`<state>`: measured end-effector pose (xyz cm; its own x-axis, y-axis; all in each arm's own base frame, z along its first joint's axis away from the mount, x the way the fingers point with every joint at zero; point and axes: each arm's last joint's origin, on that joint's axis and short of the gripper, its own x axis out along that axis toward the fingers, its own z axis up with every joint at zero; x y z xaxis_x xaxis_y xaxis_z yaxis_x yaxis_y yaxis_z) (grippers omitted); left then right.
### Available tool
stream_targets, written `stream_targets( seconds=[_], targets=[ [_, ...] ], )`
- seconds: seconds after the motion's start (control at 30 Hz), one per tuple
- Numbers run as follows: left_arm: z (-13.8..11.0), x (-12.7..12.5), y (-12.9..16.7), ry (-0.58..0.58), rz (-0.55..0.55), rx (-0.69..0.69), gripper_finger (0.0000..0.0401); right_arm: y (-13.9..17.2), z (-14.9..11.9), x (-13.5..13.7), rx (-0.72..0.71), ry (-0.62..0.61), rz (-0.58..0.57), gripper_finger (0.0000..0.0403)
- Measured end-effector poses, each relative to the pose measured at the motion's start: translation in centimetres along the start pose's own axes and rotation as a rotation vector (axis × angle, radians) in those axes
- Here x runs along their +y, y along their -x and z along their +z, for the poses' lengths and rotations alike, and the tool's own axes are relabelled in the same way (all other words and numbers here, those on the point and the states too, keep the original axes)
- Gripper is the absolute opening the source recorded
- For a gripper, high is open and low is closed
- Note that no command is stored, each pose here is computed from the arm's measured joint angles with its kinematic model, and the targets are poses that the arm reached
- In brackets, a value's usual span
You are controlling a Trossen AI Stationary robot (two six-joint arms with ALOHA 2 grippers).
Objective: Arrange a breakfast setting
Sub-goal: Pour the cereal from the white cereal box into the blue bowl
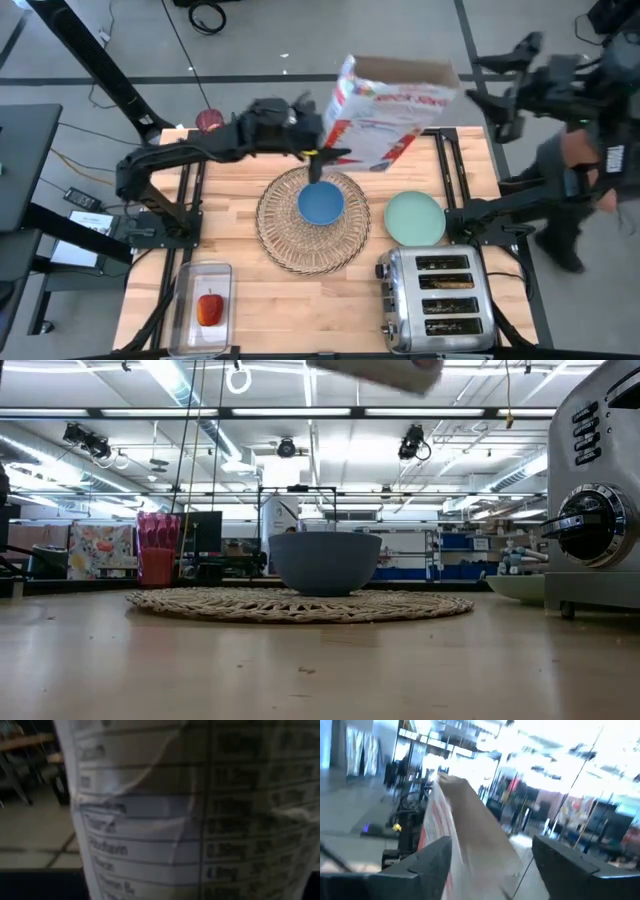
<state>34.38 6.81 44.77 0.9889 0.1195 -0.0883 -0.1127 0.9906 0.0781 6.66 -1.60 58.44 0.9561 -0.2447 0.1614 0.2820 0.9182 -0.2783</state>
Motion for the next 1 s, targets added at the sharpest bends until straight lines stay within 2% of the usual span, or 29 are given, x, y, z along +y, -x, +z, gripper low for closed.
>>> stream_targets(
  seconds=[0.1, 0.23, 0.4, 0.5, 0.7, 0.87, 1.0],
  targets=[
    [2.8, 0.0, 2.4, -0.028, 0.007, -0.088, 0.0197, 0.8, -0.4, 0.1, 0.004, -0.035, -0.004, 0.031],
    [5.8, 0.1, 5.5, -0.048, 0.019, -0.208, 0.0197, 0.3, -2.1, 0.6, 0.067, -0.1, 0.008, 0.0315],
    [8.3, -0.2, 8.3, -0.059, 0.025, -0.341, 0.0197, -2.0, -5.5, 1.7, 0.138, -0.17, 0.029, 0.0316],
    [9.2, -0.5, 9.4, -0.063, 0.02, -0.414, 0.0198, -3.7, -7.3, 2.4, 0.13, -0.214, 0.046, 0.0318],
    [11.0, -1.4, 11.1, -0.067, -0.001, -0.582, 0.0197, -7.2, -9.4, 3.1, -0.055, -0.318, 0.042, 0.0339],
    [11.0, -2.1, 10.4, -0.055, -0.03, -0.606, 0.0197, -10.8, -10.7, 4.2, -0.217, -0.395, 0.158, 0.0364],
    [10.9, -2.4, 9.9, -0.05, -0.032, -0.608, 0.0197, -12.7, -10.5, 5.0, -0.319, -0.407, 0.219, 0.0379]
  ],
)
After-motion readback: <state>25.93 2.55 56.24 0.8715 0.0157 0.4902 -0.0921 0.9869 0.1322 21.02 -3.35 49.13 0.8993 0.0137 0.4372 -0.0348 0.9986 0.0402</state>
